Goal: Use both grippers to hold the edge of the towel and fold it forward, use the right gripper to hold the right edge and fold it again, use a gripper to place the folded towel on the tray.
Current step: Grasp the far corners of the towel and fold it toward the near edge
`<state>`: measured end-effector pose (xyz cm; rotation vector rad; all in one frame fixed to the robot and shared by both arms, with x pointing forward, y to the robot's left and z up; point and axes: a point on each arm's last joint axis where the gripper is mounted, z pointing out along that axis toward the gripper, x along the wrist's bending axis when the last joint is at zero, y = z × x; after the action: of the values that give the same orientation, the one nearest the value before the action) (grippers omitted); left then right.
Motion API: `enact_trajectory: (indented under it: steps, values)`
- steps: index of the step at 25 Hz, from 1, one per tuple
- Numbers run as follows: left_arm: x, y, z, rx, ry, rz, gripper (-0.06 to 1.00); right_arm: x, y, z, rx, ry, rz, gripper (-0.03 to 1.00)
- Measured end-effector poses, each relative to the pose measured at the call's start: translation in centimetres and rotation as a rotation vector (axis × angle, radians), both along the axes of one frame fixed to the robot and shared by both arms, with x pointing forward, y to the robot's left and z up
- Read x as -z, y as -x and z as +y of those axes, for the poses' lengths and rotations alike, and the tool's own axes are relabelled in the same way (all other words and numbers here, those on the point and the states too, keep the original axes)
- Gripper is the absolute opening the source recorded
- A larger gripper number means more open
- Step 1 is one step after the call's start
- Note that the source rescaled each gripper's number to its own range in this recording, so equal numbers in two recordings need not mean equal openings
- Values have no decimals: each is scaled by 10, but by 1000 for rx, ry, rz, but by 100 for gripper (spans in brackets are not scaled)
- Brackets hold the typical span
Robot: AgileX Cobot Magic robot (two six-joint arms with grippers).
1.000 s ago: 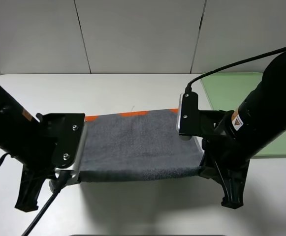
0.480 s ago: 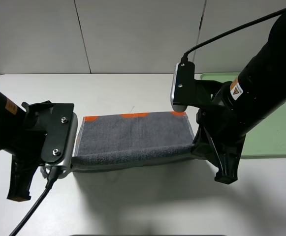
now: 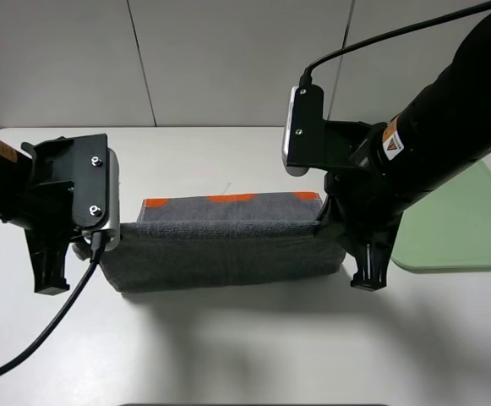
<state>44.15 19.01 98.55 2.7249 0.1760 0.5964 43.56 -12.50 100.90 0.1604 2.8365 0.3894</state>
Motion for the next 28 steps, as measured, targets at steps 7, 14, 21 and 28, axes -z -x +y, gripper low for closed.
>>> enact_trajectory:
  steps: [7,14,21,28]
  values:
    - [-2,-4,2,-1,1,-38,0,13,-8,5,-28,28,-11,0]
    - [-3,-7,2,-3,9,-80,0,20,-13,7,-49,50,-27,0]
    - [15,-16,0,-4,-24,-37,0,17,-21,13,-57,54,-42,0]
    - [25,-32,-7,-5,-34,-44,0,15,-40,9,-5,49,-50,0]
